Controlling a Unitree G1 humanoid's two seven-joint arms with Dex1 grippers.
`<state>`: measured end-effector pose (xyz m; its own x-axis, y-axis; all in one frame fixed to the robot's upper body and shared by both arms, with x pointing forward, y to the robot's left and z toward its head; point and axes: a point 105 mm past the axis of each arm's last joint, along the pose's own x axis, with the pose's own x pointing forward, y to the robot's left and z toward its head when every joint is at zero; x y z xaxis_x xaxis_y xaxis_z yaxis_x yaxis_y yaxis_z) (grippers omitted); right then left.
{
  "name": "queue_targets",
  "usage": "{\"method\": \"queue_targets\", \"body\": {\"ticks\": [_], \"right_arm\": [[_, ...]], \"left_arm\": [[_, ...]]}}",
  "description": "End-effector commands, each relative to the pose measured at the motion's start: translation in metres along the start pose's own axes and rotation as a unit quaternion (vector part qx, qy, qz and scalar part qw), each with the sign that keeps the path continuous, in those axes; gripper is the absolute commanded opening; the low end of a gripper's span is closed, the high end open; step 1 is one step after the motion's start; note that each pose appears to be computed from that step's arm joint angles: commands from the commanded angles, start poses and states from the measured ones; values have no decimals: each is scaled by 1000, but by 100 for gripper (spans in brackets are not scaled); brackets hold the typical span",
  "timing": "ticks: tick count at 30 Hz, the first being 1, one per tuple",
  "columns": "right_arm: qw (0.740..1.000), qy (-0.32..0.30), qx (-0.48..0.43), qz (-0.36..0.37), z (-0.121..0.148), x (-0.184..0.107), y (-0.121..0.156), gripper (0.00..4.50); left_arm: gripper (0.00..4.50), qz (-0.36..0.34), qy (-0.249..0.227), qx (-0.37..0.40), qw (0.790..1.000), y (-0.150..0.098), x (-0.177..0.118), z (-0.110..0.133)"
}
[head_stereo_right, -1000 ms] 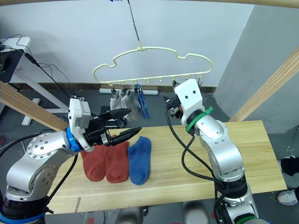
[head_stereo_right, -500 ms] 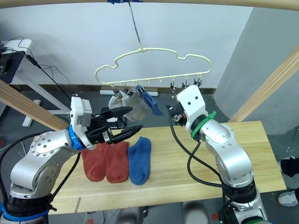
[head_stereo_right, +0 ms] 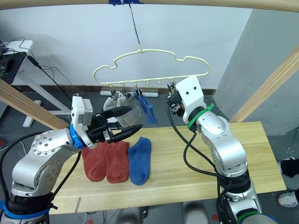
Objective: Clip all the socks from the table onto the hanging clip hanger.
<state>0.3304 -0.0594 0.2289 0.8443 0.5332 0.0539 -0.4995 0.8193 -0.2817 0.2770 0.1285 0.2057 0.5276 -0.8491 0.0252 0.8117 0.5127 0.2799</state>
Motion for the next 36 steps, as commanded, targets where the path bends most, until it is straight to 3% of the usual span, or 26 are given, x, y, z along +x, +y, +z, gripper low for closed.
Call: {"method": "queue_targets", "body": {"ticks": [1, 36], "right_arm": [[1000, -16, -4, 2, 8, -9, 0, 209], [996, -75, 53, 8, 29, 23, 13, 209]], "left_arm": [[359, -5, -15, 12, 1000, -3, 0, 6], [359, -5, -24, 10, 1000, -4, 4, 10]]}}
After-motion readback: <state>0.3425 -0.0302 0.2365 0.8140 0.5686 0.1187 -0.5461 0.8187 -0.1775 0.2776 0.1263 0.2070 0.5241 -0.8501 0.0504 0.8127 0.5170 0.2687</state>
